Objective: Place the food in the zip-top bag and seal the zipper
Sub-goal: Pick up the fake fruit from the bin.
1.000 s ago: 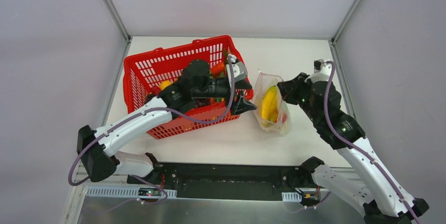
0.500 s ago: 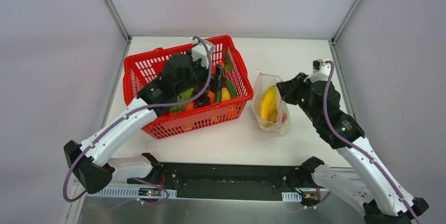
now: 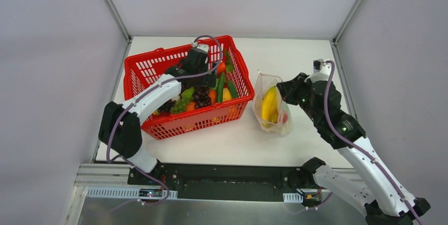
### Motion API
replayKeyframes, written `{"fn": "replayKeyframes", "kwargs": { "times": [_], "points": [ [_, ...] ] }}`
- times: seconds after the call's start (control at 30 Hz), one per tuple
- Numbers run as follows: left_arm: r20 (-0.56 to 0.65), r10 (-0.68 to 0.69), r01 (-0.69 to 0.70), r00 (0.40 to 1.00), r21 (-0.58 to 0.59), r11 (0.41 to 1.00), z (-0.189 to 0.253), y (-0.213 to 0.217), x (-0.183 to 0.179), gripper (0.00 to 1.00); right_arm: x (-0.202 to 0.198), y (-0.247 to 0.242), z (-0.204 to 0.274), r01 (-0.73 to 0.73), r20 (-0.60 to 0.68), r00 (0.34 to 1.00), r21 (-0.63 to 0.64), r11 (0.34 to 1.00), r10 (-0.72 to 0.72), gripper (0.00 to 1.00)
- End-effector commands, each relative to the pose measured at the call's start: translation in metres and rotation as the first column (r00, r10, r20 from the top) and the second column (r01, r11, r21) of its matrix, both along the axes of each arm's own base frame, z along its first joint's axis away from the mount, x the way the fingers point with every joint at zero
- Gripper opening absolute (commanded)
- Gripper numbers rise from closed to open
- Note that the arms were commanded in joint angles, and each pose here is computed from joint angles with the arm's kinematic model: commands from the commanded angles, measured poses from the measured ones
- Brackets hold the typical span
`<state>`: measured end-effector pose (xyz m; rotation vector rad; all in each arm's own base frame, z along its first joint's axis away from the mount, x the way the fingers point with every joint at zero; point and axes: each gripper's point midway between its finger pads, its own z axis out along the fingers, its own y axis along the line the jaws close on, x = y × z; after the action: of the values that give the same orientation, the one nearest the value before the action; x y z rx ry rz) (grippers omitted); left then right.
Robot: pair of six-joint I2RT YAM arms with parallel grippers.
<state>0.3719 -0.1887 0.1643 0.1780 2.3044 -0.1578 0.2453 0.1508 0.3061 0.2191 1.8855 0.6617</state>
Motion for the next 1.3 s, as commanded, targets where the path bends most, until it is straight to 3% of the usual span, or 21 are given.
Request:
{"fn": "replayKeyframes", "kwargs": {
  "times": [0.0,0.2,0.33,0.47,0.53,0.6,0.67,0.8,1.1,1.27],
  "points": [
    [0.080,0.114,-0.116,0.990,0.017,0.993,0.016,0.013,0.030,0.99,0.001,0.002,0.018,-0.002,0.051,0.999,0.045,0.999,-0.001,0.10],
    [0.135,0.162,-0.174,0.978,0.080,0.982,-0.001,0.022,0.058,0.99,0.003,0.004,0.015,-0.005,0.044,0.999,0.037,0.999,0.003,0.10],
    [0.064,0.125,-0.128,0.990,0.050,0.990,-0.020,0.008,0.064,0.94,0.004,0.007,0.015,-0.020,0.038,0.999,0.034,0.999,0.019,0.10],
    [-0.004,0.107,-0.107,0.994,0.014,0.994,-0.041,-0.001,0.055,0.82,0.003,0.006,0.015,-0.015,0.040,0.999,0.032,0.999,0.014,0.10],
    [-0.008,0.113,-0.113,0.994,0.004,0.994,-0.043,0.000,0.051,0.65,0.002,0.005,0.015,-0.012,0.044,0.999,0.033,0.999,0.010,0.10],
    [-0.008,0.115,-0.115,0.993,0.000,0.993,-0.040,0.002,0.047,0.53,0.002,0.005,0.015,-0.014,0.043,0.999,0.033,0.999,0.013,0.10],
    [0.000,0.115,-0.115,0.993,-0.005,0.993,-0.033,0.004,0.043,0.44,0.003,0.006,0.015,-0.018,0.041,0.999,0.032,0.999,0.017,0.10],
    [0.035,0.101,-0.099,0.994,-0.046,0.994,-0.009,0.005,0.034,0.34,0.003,0.008,0.013,-0.026,0.034,0.999,0.032,0.999,0.025,0.10],
    [0.151,0.037,-0.005,0.988,-0.210,0.978,0.062,-0.002,0.005,0.30,0.003,0.009,0.014,-0.030,0.034,0.999,0.038,0.999,0.029,0.10],
    [0.242,-0.058,0.143,0.969,-0.348,0.926,0.110,-0.024,-0.016,0.30,0.003,0.011,0.012,-0.035,0.027,0.999,0.037,0.999,0.034,0.10]
  ]
}}
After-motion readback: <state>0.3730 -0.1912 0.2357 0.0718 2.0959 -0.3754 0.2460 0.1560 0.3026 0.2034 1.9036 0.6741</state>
